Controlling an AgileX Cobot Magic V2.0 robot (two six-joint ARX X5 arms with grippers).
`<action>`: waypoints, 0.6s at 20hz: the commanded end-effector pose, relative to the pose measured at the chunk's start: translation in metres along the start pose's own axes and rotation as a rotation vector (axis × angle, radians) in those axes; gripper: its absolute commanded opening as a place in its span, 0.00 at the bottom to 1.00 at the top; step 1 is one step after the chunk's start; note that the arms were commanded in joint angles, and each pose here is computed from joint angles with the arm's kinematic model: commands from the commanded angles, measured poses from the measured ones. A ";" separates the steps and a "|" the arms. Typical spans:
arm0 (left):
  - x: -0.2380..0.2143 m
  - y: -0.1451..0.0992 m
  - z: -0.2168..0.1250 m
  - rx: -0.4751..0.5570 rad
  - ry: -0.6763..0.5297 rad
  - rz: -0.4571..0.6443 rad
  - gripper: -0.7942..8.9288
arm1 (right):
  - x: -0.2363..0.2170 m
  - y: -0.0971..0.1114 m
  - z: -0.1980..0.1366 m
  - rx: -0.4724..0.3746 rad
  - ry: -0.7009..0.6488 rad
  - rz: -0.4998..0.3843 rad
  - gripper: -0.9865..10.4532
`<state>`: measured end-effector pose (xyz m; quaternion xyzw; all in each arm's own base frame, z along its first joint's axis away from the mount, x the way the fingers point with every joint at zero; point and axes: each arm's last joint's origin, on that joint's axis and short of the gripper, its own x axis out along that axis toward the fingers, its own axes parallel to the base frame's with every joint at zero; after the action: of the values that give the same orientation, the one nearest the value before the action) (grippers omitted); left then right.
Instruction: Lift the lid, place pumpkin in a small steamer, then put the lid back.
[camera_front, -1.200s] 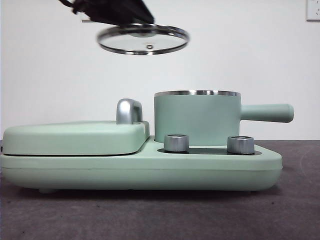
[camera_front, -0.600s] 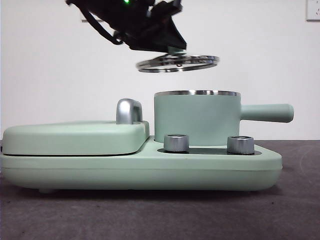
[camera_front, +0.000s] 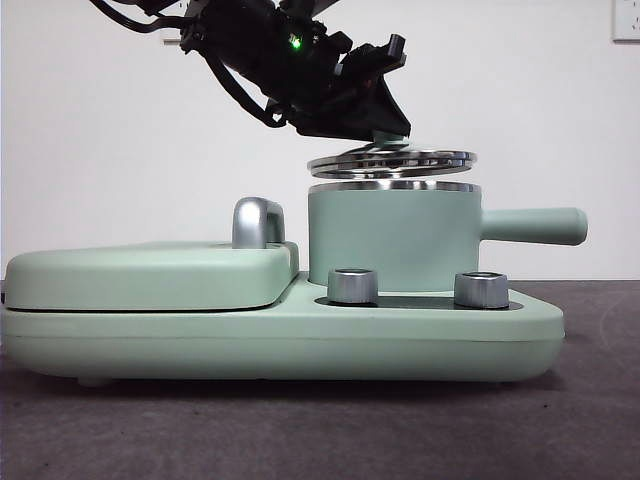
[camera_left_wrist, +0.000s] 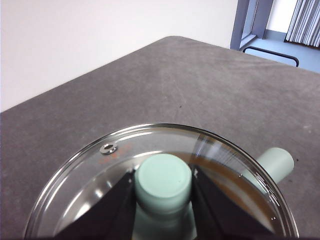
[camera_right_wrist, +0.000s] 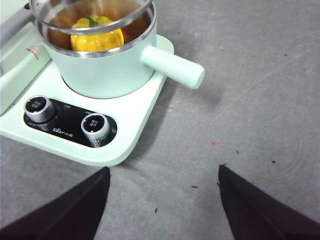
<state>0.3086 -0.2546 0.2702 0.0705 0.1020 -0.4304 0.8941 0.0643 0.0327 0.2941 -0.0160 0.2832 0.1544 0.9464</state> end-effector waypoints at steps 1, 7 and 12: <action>0.004 -0.002 0.009 0.028 -0.039 -0.027 0.09 | -0.001 0.000 0.002 0.009 -0.007 0.001 0.38; 0.008 -0.002 0.004 0.032 -0.021 -0.030 0.09 | -0.001 0.000 0.002 0.009 -0.006 0.001 0.38; 0.010 -0.002 0.001 0.034 -0.013 -0.030 0.09 | -0.001 0.000 0.001 0.007 0.004 -0.001 0.38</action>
<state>0.3102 -0.2566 0.2614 0.0813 0.1158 -0.4406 0.8865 0.0637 0.0323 0.2931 -0.0181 0.2890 0.1533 0.9448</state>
